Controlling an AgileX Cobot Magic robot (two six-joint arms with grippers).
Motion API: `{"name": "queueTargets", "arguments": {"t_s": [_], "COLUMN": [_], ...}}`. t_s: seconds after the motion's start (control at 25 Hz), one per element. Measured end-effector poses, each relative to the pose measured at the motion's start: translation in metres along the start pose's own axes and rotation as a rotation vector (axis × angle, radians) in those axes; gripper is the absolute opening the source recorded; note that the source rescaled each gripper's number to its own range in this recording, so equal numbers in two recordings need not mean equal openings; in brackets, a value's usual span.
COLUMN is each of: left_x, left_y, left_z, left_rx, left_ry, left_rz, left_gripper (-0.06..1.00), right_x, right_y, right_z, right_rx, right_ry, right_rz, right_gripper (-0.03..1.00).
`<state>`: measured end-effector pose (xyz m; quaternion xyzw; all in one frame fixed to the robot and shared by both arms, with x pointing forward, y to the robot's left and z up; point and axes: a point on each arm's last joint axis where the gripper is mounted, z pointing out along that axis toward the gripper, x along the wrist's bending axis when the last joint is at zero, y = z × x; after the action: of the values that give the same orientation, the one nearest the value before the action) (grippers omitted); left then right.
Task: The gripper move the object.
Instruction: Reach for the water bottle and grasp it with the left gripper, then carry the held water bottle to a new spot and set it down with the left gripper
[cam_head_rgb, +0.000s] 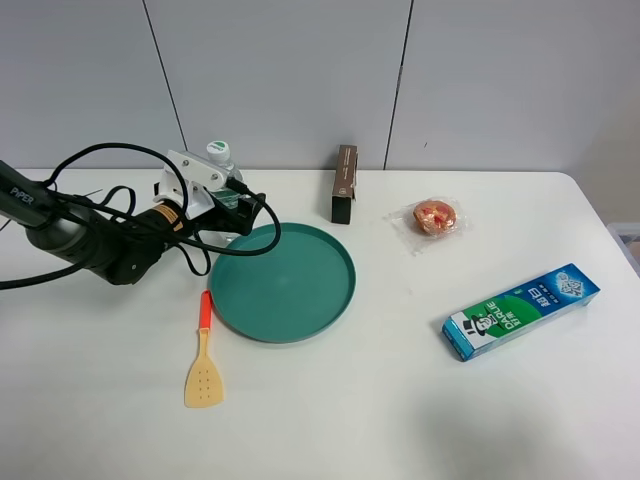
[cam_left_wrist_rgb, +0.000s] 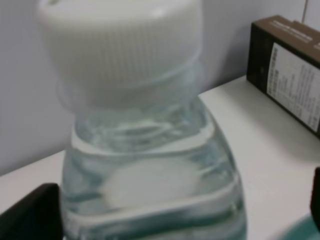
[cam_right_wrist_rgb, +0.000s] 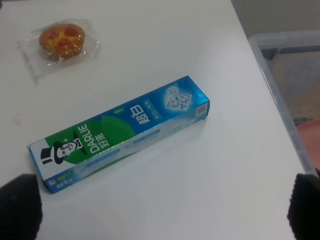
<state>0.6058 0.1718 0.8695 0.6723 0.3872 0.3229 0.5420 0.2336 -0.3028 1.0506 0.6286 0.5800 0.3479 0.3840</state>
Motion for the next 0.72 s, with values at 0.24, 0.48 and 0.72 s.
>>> {"name": "queueTargets", "arguments": {"t_s": [0.24,0.48,0.72], "left_x": [0.003,0.004,0.006], "left_y": [-0.001,-0.004,-0.004], "left_z": [0.016,0.017,0.017], "left_rx": [-0.021,-0.012,-0.007], "left_ry": [0.002,0.002,0.008], "left_rz": [0.001,-0.031,-0.043], "left_gripper": [1.0,0.38,0.06], "right_x": [0.0,0.0,0.0], "right_y": [0.0,0.0,0.0], "right_z": [0.0,0.0,0.0], "right_rx": [0.0,0.0,0.0], "right_ry": [0.0,0.0,0.0], "right_rz": [0.0,0.0,0.0], "right_gripper": [1.0,1.0,1.0]}}
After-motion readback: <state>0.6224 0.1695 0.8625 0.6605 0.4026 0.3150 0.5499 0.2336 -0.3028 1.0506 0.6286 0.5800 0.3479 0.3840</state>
